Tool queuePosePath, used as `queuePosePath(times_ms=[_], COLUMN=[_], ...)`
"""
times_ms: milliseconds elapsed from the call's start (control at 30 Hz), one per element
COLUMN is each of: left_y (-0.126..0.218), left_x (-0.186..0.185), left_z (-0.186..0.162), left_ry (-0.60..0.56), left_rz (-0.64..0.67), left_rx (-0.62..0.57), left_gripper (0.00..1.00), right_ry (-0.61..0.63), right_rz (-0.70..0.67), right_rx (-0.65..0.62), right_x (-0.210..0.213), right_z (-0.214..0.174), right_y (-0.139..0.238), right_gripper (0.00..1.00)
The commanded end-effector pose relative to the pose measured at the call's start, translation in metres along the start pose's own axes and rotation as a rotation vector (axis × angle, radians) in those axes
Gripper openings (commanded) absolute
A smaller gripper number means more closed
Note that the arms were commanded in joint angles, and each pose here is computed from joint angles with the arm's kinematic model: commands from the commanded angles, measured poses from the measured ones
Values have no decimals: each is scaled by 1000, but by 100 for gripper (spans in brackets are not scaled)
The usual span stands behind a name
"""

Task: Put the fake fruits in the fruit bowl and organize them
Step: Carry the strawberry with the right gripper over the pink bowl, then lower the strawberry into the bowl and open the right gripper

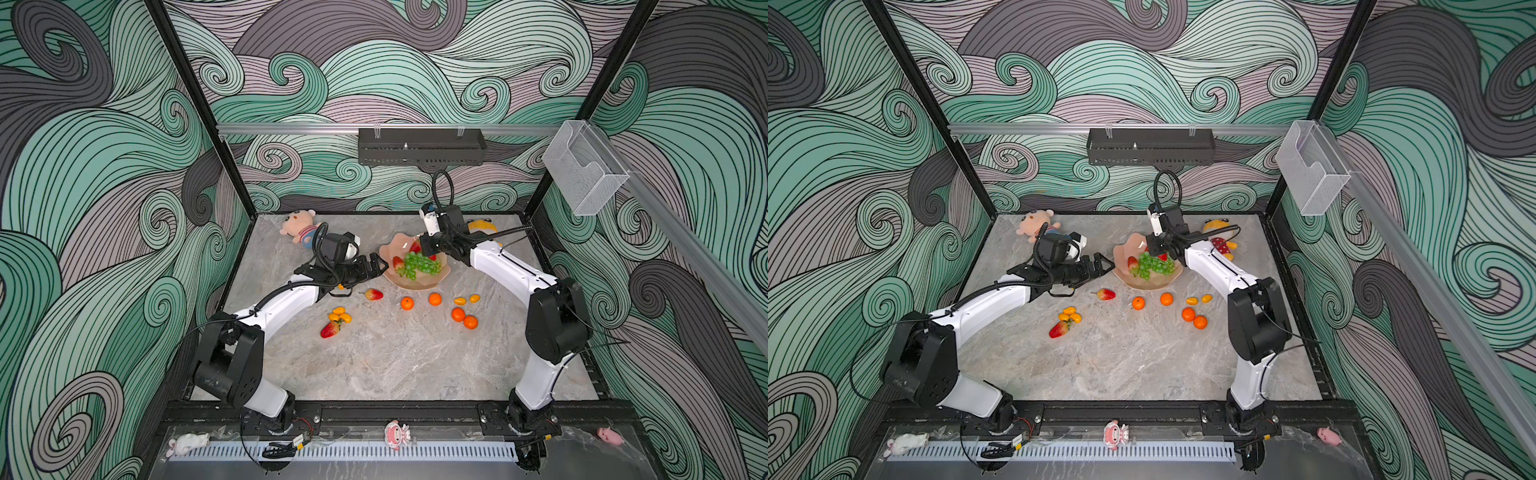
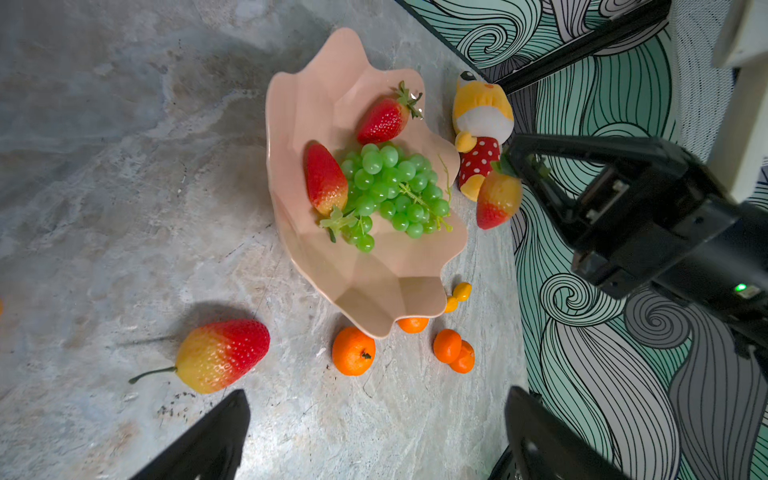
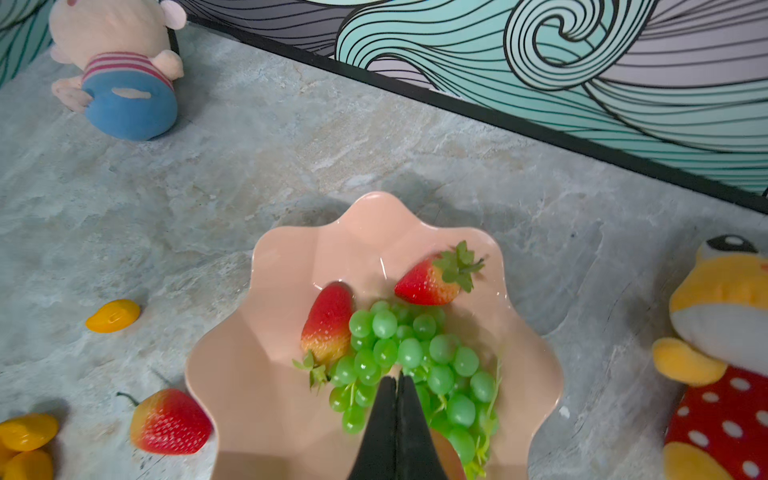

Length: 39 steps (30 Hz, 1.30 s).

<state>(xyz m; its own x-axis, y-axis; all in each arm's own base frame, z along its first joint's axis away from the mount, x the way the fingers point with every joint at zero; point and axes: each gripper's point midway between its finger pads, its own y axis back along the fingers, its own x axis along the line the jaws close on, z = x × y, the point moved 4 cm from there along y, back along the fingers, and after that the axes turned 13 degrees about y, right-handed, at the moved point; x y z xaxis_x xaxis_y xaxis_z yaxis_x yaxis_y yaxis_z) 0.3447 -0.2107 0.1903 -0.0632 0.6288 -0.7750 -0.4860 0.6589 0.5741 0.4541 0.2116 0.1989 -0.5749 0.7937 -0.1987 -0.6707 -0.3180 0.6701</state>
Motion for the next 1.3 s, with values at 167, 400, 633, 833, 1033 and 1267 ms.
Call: queuePosePath(times_ms=[167,400,633,833,1033,1267], left_y=[-22,-27,-28,-26,-25,-25], left_x=[-31,-32,-30,-31,-30,-28], left_z=[28,32,30,28,27,25], left_ry=[-41,-61,-58,-68,-69,-66], left_rz=[-95,-85,-83,-84,-79,-72], left_rx=[-42,-34,-24,-17,-12,-6], left_gripper=[99,99,99,99,99,99], right_ry=[117,108,83,73,66,40], right_rz=[-87,-159,-178,-157,-131,-113], right_rx=[146,232,278,298,321,328], right_x=[-16,-29,-37,-40,-40,-39], right_z=[-10,-18,-23,-27,-32,-37], right_y=[-39,-60,-75,-85,-95,-100], right_gripper=[0,0,0,0,0,0])
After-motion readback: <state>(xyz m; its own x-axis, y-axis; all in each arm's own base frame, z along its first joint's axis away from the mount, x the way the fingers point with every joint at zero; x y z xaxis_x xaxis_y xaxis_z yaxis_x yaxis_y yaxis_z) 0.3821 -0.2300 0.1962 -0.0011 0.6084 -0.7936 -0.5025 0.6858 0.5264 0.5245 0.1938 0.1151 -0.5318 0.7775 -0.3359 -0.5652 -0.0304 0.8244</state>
